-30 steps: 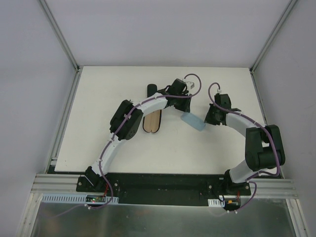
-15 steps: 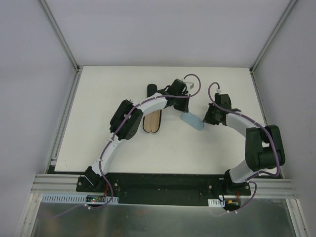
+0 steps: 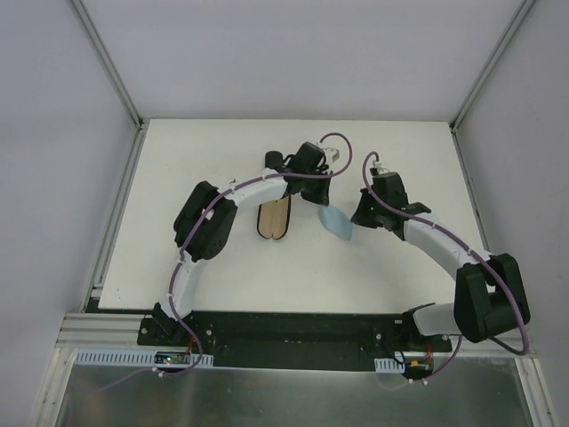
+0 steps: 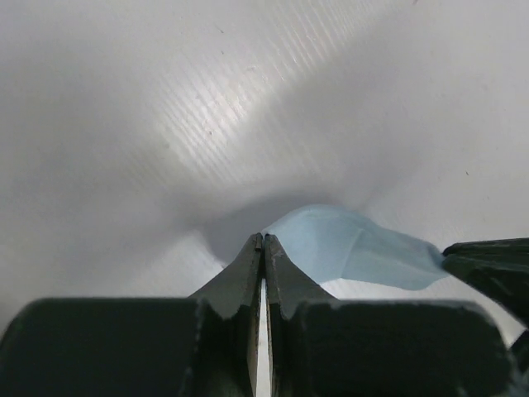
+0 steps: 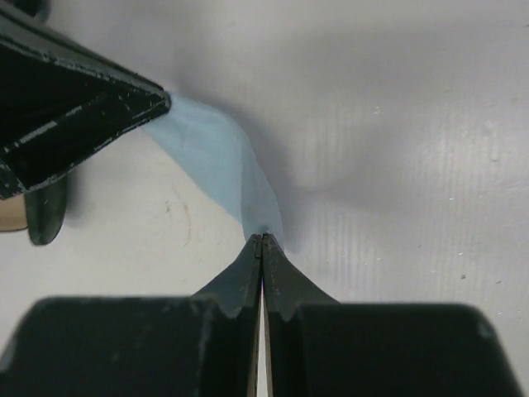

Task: Organize the sunglasses
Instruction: Place the folded cleaning cloth in the sunglasses case, then pick up the sunglasses from the center of the board.

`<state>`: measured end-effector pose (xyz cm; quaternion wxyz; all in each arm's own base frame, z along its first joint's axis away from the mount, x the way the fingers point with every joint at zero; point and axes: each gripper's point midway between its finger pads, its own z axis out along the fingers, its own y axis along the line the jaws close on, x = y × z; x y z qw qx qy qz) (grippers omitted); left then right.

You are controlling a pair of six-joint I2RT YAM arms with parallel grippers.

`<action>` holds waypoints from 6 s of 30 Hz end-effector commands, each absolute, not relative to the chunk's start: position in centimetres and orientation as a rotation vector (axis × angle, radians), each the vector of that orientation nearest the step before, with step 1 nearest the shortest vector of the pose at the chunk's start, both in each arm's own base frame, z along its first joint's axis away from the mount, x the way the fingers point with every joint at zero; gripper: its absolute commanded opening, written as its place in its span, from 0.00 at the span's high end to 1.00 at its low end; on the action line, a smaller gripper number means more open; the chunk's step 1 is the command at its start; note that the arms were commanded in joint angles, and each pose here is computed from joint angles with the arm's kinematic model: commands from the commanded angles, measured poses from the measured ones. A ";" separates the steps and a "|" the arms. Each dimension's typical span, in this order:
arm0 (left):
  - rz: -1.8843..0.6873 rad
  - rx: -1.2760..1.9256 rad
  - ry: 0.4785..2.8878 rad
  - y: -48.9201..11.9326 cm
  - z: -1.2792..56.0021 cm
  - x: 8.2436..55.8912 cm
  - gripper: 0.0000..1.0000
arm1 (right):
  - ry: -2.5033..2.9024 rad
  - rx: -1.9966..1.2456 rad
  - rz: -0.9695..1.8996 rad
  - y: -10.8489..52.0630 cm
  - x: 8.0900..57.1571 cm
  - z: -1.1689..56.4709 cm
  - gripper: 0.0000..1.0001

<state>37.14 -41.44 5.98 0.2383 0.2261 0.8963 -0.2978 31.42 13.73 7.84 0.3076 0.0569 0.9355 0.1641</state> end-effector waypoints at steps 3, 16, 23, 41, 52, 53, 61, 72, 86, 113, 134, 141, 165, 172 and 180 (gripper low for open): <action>-0.841 0.595 2.292 -39.8 14.2 36.1 1.00 | 2.401 0.036 0.465 16.5 29.4 12.3 0.99; -0.751 0.466 2.267 -32.5 17.3 33.3 1.00 | 2.300 -0.097 0.571 22.4 26.6 17.1 0.99; -0.715 0.415 2.275 -28.7 16.9 33.5 1.00 | 2.283 -0.168 0.625 27.3 26.6 17.7 0.99; -0.505 0.446 2.259 -25.0 13.7 37.1 1.00 | 2.303 -0.138 0.714 36.7 28.3 15.3 0.99; -0.545 0.539 2.266 -26.7 11.6 38.6 1.00 | 2.325 -0.104 0.655 37.2 29.2 13.4 0.99; -0.547 0.545 2.266 -26.8 11.5 38.7 1.00 | 2.324 -0.099 0.649 37.1 29.3 13.2 0.99; -0.577 0.597 2.273 -27.9 10.2 39.3 1.00 | 2.346 -0.060 0.607 36.7 29.6 11.3 0.99; -0.607 0.645 2.256 -28.8 9.1 39.8 1.00 | 2.364 -0.012 0.558 35.8 29.5 9.2 0.99; -0.649 0.678 2.224 -30.0 9.0 40.1 1.00 | 2.394 0.025 0.486 33.7 28.9 7.2 0.99; -0.525 0.730 2.255 -32.0 7.6 40.8 0.99 | 2.418 0.117 0.469 29.5 29.7 5.0 0.99; -0.369 0.632 2.294 -29.5 8.1 41.4 0.75 | 2.430 0.123 0.478 29.2 30.2 4.4 0.99; -0.391 0.622 2.255 -29.9 9.9 41.9 0.62 | 2.428 0.130 0.472 28.9 30.3 4.4 0.99; -0.255 0.240 2.251 -21.5 14.8 42.4 0.46 | 2.438 0.142 0.502 28.5 29.4 3.8 0.99; -0.095 0.082 2.326 -15.2 11.4 42.0 0.48 | 2.428 0.131 0.509 28.5 29.5 4.2 0.99; 0.030 0.025 2.377 -11.4 8.9 42.3 0.54 | 2.429 0.114 0.522 28.9 29.7 4.6 0.99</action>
